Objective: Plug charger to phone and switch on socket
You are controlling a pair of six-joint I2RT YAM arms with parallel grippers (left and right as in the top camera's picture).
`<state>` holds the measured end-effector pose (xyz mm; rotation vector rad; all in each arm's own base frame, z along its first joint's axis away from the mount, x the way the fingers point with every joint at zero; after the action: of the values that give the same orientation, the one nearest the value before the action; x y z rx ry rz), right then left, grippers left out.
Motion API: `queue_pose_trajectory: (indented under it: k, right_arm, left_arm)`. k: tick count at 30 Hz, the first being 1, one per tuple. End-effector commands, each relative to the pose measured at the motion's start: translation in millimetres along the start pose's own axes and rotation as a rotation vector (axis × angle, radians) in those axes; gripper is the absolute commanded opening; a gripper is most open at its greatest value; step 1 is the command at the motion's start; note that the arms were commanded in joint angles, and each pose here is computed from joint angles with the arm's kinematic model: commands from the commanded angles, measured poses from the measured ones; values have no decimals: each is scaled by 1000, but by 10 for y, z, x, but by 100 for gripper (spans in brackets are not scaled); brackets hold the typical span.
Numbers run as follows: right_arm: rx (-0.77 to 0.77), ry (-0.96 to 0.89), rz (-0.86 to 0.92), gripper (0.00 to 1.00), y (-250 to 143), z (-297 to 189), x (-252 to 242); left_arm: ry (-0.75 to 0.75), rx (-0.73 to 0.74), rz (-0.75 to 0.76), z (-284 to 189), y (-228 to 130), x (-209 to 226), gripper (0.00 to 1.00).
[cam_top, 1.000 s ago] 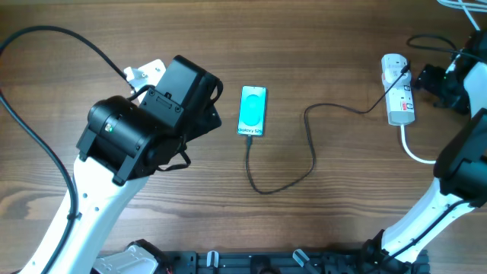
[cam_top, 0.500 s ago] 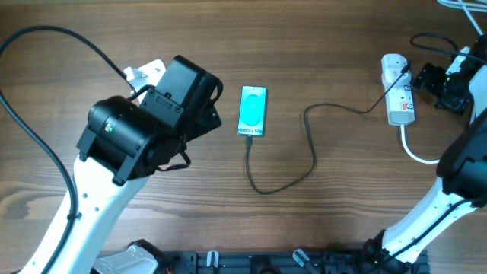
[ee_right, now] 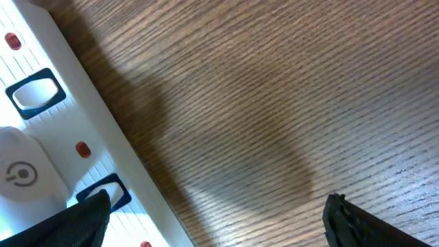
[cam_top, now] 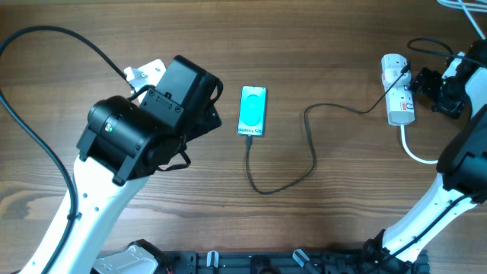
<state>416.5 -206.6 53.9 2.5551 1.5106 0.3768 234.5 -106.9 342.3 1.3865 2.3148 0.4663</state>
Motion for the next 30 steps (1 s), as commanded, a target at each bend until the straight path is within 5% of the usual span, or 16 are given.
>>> queue_pose_trajectory:
  k: [1, 30]
  right_arm:
    - [39, 25, 4, 100, -92, 179, 51]
    - [104, 97, 65, 100, -221, 150, 175]
  left_arm:
    - [19, -16, -22, 13, 30, 25, 100]
    - [19, -16, -23, 13, 31, 26, 100]
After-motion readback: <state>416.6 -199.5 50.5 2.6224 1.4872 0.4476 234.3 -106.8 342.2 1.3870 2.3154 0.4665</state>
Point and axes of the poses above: each gripper's point midway between its finger pads, its own z axis out along the fingers, its own x axis along the line the jaws close on, y = z × x, the point moved 4 cm from there along -z, back along the fingers, and after that the axes turned 3 degrees about -z, right-handed, at the moved point
